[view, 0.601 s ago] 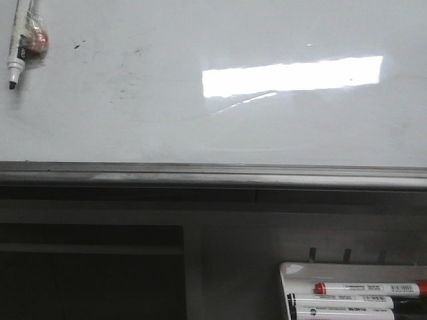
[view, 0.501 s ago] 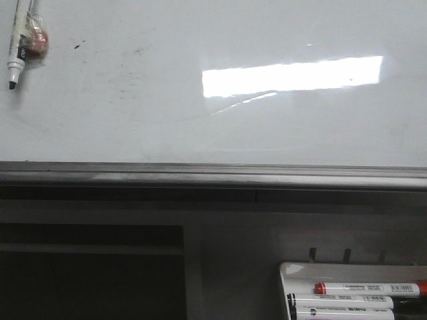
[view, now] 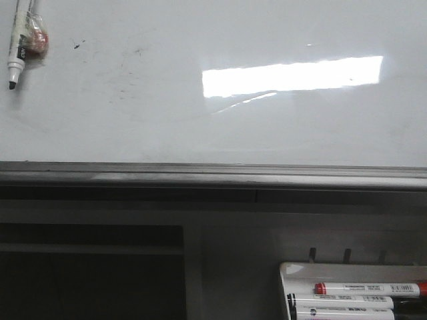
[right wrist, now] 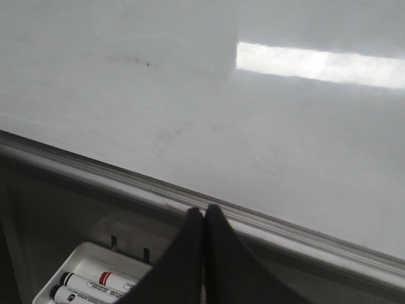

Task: Write number 2 on whiteboard

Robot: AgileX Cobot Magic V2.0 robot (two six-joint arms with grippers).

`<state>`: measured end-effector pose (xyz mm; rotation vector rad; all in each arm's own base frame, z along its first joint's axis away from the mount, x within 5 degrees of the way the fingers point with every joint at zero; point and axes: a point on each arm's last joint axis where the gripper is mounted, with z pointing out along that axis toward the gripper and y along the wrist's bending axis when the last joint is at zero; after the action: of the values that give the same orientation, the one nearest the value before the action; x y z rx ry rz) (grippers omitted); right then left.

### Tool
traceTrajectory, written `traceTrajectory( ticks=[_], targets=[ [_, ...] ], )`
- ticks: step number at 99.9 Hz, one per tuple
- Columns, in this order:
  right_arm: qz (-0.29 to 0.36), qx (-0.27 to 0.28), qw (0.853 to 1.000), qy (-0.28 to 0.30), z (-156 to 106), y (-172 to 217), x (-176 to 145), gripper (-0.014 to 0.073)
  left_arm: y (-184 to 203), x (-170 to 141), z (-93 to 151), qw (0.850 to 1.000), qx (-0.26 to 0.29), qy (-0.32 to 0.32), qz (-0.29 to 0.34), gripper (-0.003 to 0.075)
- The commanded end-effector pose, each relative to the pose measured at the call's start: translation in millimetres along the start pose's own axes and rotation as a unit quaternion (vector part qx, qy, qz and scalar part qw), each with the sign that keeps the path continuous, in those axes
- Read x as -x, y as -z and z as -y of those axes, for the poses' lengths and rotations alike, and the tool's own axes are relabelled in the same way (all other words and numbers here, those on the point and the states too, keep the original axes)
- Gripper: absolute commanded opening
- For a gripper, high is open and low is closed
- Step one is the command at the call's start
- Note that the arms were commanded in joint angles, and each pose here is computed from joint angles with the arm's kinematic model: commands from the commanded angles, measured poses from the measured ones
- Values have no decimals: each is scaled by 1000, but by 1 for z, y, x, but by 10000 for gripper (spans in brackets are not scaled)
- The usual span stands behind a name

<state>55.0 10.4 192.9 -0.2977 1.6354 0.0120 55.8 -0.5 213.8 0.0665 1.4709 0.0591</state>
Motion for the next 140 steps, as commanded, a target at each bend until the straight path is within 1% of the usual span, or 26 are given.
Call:
traceTrajectory(
  ticks=[1, 24, 39, 44, 49, 53, 56, 61, 63, 68, 71, 76, 82, 89, 100, 105, 113, 118, 121, 128, 130, 132, 133, 135, 138, 140],
  targets=[
    [39, -5, 999, 5, 0, 0, 1, -78, 2, 4, 0, 999, 2, 7, 44, -20],
    [39, -5, 999, 5, 0, 0, 1, -78, 2, 4, 0, 999, 2, 7, 44, -20],
    [92, -13, 996, 1, 1, 1, 10, -78, 2, 4, 0, 999, 2, 7, 44, -20],
    [117, -15, 993, -26, 2, 2, 15, -78, 2, 4, 0, 999, 3, 17, 45, -20],
    [140, -17, 986, -84, 4, 3, 18, -78, 2, 5, -1, 997, 5, 54, 46, -20],
    [154, -19, 978, -138, 6, 4, 21, -78, 2, 5, -2, 993, 7, 111, 48, -20],
    [160, -19, 968, -193, 8, 5, 21, -78, 2, 5, -3, 986, 10, 157, 50, -20],
    [158, -18, 954, -254, 9, 4, 20, -78, 3, 5, -5, 968, 15, 245, 52, -20],
    [154, -16, 950, -272, 9, 4, 19, -78, 3, 5, -5, 963, 16, 264, 52, -20],
    [145, -13, 945, -293, 9, 4, 18, -78, 3, 5, -6, 942, 20, 330, 52, -20],
    [141, -12, 945, -294, 9, 3, 17, -78, 2, 4, -6, 934, 19, 354, 48, -20],
    [137, -11, 946, -294, 8, 3, 17, -78, 2, 2, -5, 928, 16, 370, 40, -20],
    [138, -11, 945, -297, 8, 3, 17, -78, 2, 2, -4, 928, 13, 372, 34, -20],
    [143, -10, 939, -313, 9, 4, 21, -78, 3, 5, -3, 927, 5, 375, 30, -20],
    [141, 13, 938, -316, 9, 9, 40, -78, 4, 25, 0, 929, -22, 370, 27, -20],
    [141, 26, 942, -303, 8, 14, 53, -78, 5, 38, 2, 938, -36, 344, 22, -20],
    [134, 42, 958, -251, 7, 21, 71, -78, 5, 65, 5, 963, -61, 262, 5, -20],
    [122, 53, 966, -222, 6, 25, 82, -69, 1, 78, 9, 976, -81, 200, -34, -17],
    [114, 61, 970, -206, 5, 27, 90, -54, -1, 85, 11, 979, -92, 170, -57, -8],
    [89, 76, 978, -172, 4, 27, 101, 22, -11, 98, 14, 979, -116, 118, -115, 69],
    [81, 80, 979, -168, 3, 27, 103, 44, -15, 101, 14, 978, -121, 111, -129, 106],
    [75, 82, 980, -164, 3, 26, 106, 92, -19, 104, 14, 976, -124, 108, -140, 146],
    [72, 83, 980, -164, 3, 26, 107, 92, -21, 105, 15, 976, -126, 108, -143, 176],
    [66, 85, 981, -164, 3, 24, 109, 131, -25, 108, 15, 974, -129, 109, -148, 206],
    [58, 87, 981, -164, 4, 22, 112, 201, -30, 113, 15, 973, -134, 111, -150, 283],
    [51, 89, 981, -164, 4, 20, 115, 230, -34, 115, 16, 972, -138, 114, -152, 325]
  ],
)
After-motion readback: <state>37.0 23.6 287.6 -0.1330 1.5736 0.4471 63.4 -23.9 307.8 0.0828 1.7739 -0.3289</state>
